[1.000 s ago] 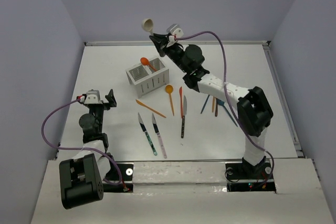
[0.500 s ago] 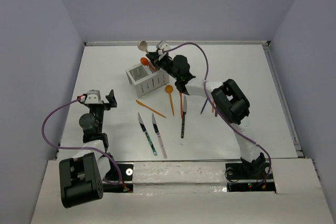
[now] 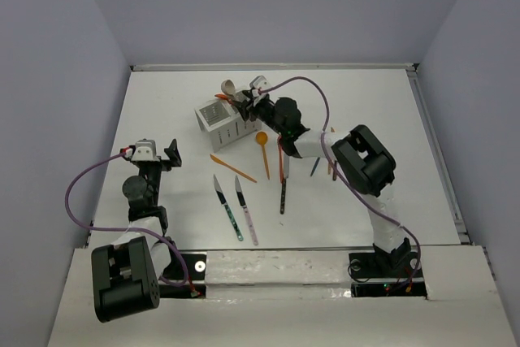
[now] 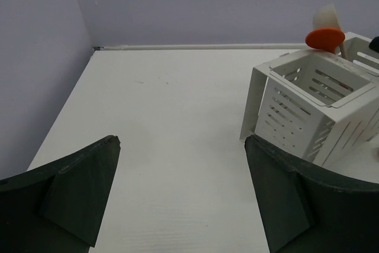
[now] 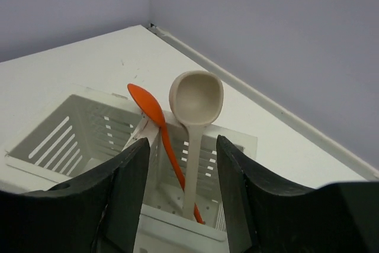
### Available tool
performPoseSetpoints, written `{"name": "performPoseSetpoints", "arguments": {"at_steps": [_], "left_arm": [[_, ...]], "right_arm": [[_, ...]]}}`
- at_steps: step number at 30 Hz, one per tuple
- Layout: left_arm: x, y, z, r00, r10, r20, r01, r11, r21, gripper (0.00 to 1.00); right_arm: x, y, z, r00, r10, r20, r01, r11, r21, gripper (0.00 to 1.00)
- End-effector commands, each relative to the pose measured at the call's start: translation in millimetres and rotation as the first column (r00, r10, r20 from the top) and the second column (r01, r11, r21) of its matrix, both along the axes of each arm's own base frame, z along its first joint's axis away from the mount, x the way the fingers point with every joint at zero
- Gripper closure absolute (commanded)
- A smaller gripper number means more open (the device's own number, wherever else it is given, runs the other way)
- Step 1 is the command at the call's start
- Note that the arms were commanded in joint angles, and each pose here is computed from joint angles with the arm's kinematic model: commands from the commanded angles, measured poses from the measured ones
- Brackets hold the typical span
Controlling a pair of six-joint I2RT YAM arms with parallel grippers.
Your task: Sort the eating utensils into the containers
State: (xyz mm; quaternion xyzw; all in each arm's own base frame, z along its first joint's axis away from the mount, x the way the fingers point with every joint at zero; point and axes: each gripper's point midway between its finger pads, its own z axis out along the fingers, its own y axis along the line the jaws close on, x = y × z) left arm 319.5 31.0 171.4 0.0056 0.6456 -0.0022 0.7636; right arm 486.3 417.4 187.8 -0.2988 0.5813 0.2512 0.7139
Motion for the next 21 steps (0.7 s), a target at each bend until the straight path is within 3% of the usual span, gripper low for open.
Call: {"name": "performPoseSetpoints", "arguments": {"at_steps": [1, 3, 4, 6, 8, 9, 11, 12, 13, 14, 15, 17, 18, 21], "left_arm": [[-29.4, -6.3, 39.9, 0.971, -0.008, 0.240, -0.012, 0.996, 0.084, 0.01], [-29.8, -6.3, 39.7, 0.971, -0.008, 0.240, -0.012, 0.996, 0.084, 0.01], [-29.7, -6.8, 39.3, 0.971, -0.011, 0.238, -0.010, 0.996, 0.087, 0.01], [-29.8, -7.4, 39.3, 0.971, -0.014, 0.238, -0.007, 0.996, 0.088, 0.01], [-30.2, -7.9, 39.8, 0.971, -0.017, 0.239, -0.006, 0.996, 0.092, 0.01], [-30.1, -8.1, 39.4, 0.971, -0.018, 0.238, -0.004, 0.996, 0.092, 0.01], [-30.3, -8.6, 39.8, 0.971, -0.021, 0.239, -0.002, 0.995, 0.095, 0.01], [-30.2, -8.5, 39.5, 0.971, -0.020, 0.237, -0.003, 0.995, 0.096, 0.01], [-30.5, -9.2, 39.2, 0.971, -0.024, 0.237, 0.001, 0.995, 0.096, 0.01], [-30.4, -8.9, 38.9, 0.972, -0.022, 0.236, -0.001, 0.995, 0.097, 0.01], [-30.5, -9.3, 38.9, 0.972, -0.025, 0.235, 0.001, 0.995, 0.099, 0.01], [-30.4, -9.3, 38.5, 0.972, -0.025, 0.234, 0.001, 0.995, 0.099, 0.01], [-30.4, -9.6, 38.5, 0.972, -0.026, 0.234, 0.003, 0.995, 0.099, 0.01], [-30.1, -9.5, 37.3, 0.973, -0.026, 0.230, 0.003, 0.995, 0.098, 0.01]], "right_arm": [[-23.7, -25.8, 113.0, 0.985, -0.044, 0.166, 0.019, 0.989, 0.148, 0.45], [-25.7, -36.1, 109.0, 0.995, -0.074, 0.068, 0.066, 0.992, 0.112, 0.43], [-24.7, -56.2, 131.3, 0.986, -0.163, 0.023, 0.158, 0.976, 0.148, 0.43], [-22.6, -78.4, 97.1, 0.949, -0.275, -0.152, 0.277, 0.961, -0.007, 0.40], [-21.5, -115.5, 92.7, 0.870, -0.427, -0.247, 0.421, 0.904, -0.077, 0.39], [-29.2, -135.2, 60.9, 0.816, -0.489, -0.309, 0.443, 0.872, -0.209, 0.38], [-34.4, -177.1, 44.1, 0.714, -0.578, -0.395, 0.526, 0.815, -0.243, 0.38], [-50.1, -201.7, 4.7, 0.641, -0.625, -0.445, 0.514, 0.781, -0.355, 0.38], [-57.8, -213.9, -9.3, 0.610, -0.622, -0.491, 0.496, 0.783, -0.375, 0.39], [-58.8, -244.7, -16.5, 0.542, -0.641, -0.543, 0.530, 0.763, -0.370, 0.39], [-77.4, -256.8, -45.8, 0.486, -0.624, -0.612, 0.475, 0.776, -0.415, 0.40], [-89.7, -282.8, -66.2, 0.414, -0.634, -0.654, 0.454, 0.766, -0.456, 0.40], [-100.3, -305.2, -81.9, 0.340, -0.661, -0.669, 0.445, 0.740, -0.504, 0.40], [-118.3, -323.8, -96.9, 0.271, -0.699, -0.662, 0.407, 0.707, -0.579, 0.37]]}}
